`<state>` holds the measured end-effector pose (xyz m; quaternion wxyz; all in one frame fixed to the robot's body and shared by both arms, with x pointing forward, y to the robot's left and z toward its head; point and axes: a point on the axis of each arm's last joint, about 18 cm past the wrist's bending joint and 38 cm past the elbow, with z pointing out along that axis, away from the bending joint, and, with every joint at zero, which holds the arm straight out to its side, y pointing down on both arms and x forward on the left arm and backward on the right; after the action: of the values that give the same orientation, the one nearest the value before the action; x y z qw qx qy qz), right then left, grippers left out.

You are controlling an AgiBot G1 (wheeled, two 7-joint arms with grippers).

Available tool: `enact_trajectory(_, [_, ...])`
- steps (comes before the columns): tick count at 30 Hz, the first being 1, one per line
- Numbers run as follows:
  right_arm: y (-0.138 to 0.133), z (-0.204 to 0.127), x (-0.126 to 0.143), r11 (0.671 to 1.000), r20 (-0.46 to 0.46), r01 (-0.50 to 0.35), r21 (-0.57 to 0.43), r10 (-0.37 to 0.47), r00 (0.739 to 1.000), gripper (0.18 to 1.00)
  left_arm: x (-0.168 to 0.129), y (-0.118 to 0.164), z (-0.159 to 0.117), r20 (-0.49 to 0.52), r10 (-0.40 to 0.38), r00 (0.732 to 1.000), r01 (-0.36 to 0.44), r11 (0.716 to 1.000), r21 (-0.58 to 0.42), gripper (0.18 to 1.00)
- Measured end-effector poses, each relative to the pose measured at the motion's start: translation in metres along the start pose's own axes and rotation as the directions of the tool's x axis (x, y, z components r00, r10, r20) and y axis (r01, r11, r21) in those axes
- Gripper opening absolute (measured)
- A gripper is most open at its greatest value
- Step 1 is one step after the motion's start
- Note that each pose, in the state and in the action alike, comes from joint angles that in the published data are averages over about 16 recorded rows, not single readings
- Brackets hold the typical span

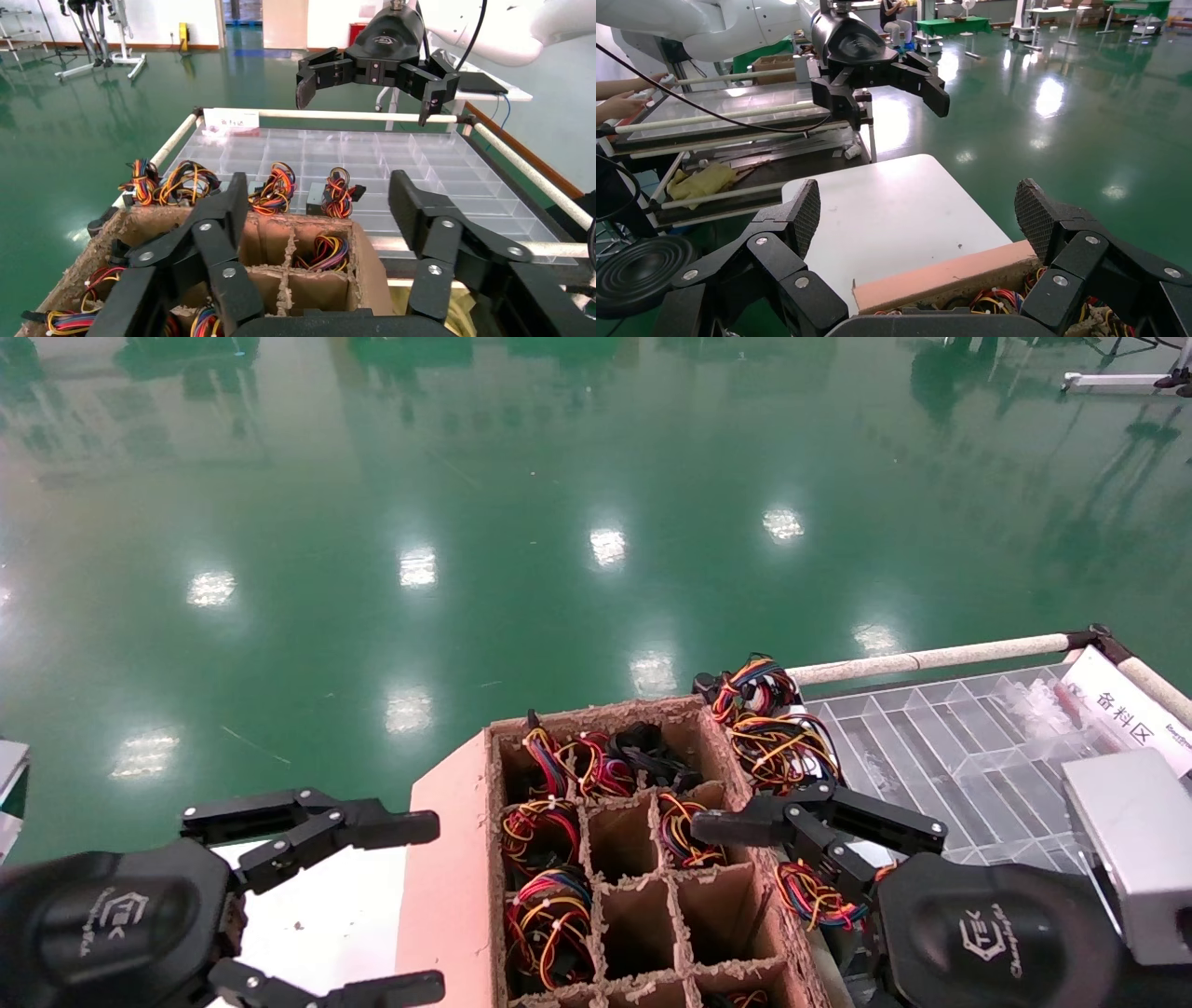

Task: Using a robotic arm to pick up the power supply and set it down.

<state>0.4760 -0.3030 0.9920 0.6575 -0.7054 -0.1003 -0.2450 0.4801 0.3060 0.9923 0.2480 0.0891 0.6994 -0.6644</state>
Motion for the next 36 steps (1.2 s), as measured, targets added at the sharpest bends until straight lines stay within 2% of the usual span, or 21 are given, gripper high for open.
enact_trajectory(7, [0.01,-0.004,0.008,0.999,-0.044,0.015,-0.038,-0.017,0.999,1.0,0.0,0.0,0.0,0.0,0.0,1.0,0.0,1.0,0.0,0.659])
enact_trajectory(13, [0.028,-0.007,0.024,0.992,-0.101,0.046,-0.121,-0.058,0.993,1.0,0.0,0.0,0.0,0.0,0.0,1.0,0.0,1.0,0.0,0.512])
enact_trajectory(22, [0.063,-0.003,0.064,0.951,-0.165,0.095,-0.295,-0.148,0.975,1.0,0.0,0.0,0.0,0.0,0.0,1.0,0.0,1.0,0.0,0.323])
enact_trajectory(28, [0.081,0.007,0.095,0.908,-0.165,0.124,-0.4,-0.205,0.965,1.0,0.0,0.0,0.0,0.0,0.0,1.0,0.0,1.0,0.0,0.249])
enact_trajectory(36, [0.094,0.026,0.133,0.856,-0.131,0.168,-0.489,-0.262,0.956,0.998,0.0,0.0,0.0,0.0,0.0,1.0,0.0,1.0,0.0,0.203])
